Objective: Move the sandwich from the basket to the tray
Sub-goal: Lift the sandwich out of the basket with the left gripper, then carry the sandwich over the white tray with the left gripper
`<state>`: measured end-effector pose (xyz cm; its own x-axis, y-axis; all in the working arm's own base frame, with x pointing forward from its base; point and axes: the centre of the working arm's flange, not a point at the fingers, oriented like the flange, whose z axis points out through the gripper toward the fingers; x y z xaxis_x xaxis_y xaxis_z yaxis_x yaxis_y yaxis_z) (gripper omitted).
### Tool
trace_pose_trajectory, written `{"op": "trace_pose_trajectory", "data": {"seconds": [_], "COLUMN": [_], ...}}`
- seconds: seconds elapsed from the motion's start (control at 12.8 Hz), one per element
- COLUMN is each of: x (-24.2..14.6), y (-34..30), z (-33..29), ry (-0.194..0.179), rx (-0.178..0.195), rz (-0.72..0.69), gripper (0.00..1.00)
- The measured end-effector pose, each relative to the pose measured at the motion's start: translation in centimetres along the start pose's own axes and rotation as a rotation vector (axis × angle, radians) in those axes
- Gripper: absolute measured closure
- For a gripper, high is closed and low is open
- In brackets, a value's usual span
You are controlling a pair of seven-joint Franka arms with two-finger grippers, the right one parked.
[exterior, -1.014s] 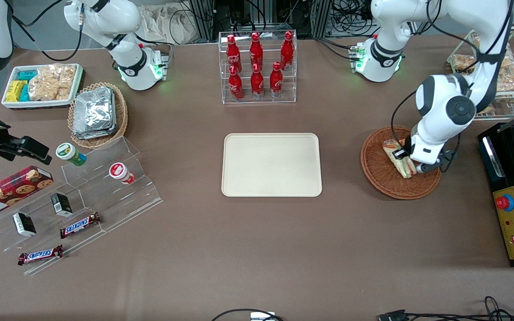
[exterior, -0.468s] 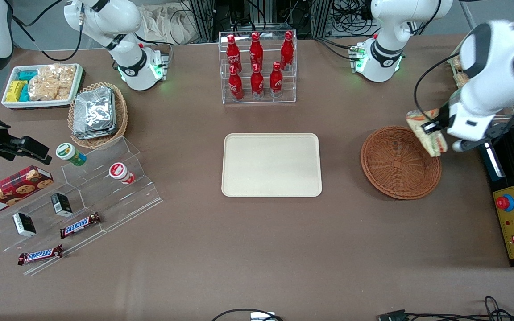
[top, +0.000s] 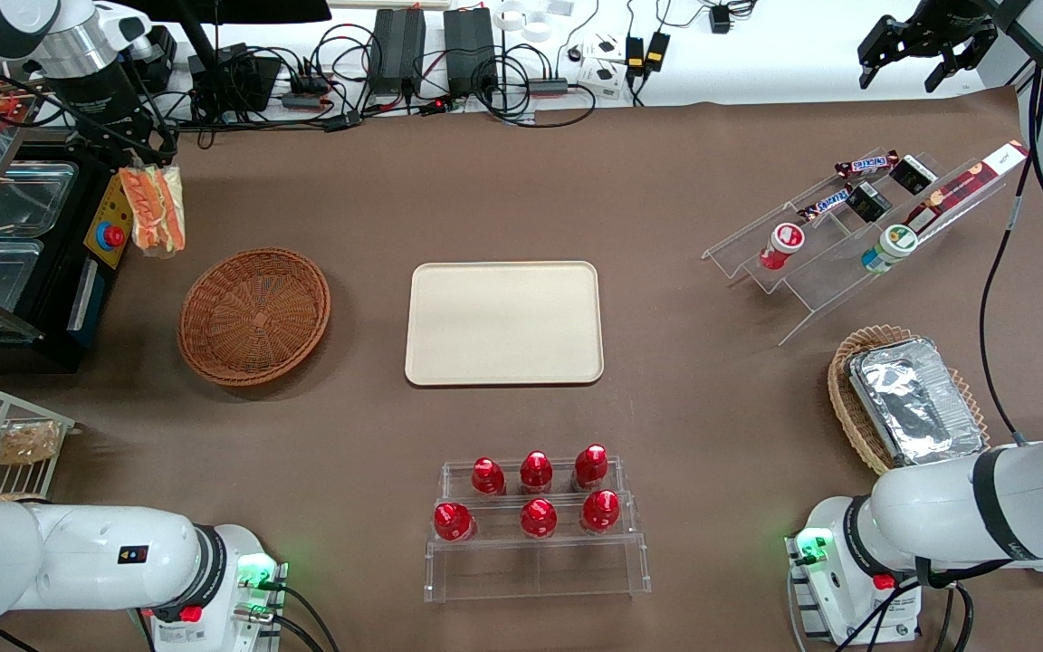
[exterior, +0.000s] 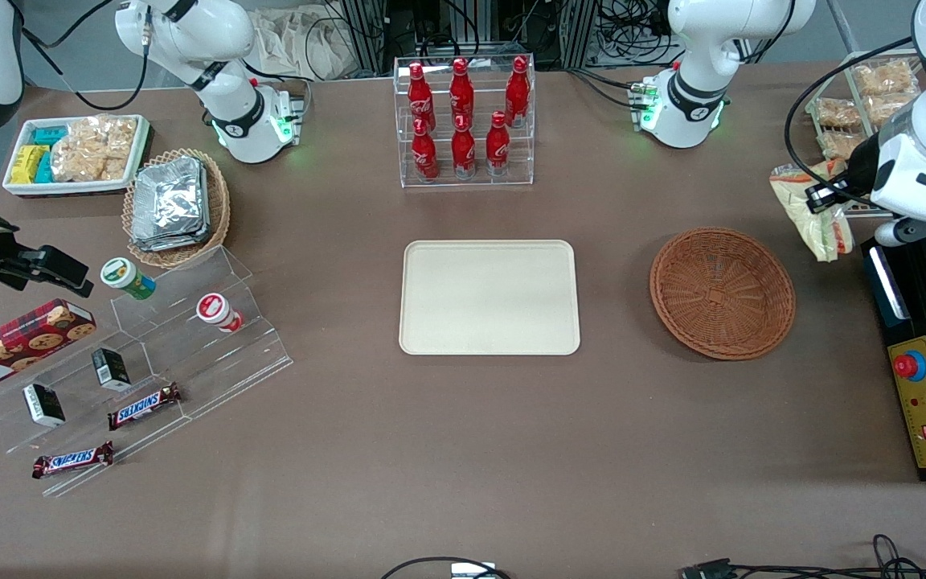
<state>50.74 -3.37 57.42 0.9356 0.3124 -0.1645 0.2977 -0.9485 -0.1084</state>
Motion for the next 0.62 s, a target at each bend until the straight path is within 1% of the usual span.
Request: {"op": "trace_pose_trajectory", "data": {"seconds": [0.16,0.31,0.39,0.47,0.62], "x": [-0.6,-1.9,-2.8,-3.7,-5.8], "y": [3.1,7.6,10.4,13.5,20.1], "z": [0.1,-0.3,-0.6,-0.8,-0.9], "ry": [0.003,0.017,0.025,0.026,0.017], "rx": [0.012,0.02,0.017,0.005,-0.014], "rz": [0.043,0.037,0.026,0.02,0.064], "gripper": [0.85,0.85,0.85,0.85,0.85]}}
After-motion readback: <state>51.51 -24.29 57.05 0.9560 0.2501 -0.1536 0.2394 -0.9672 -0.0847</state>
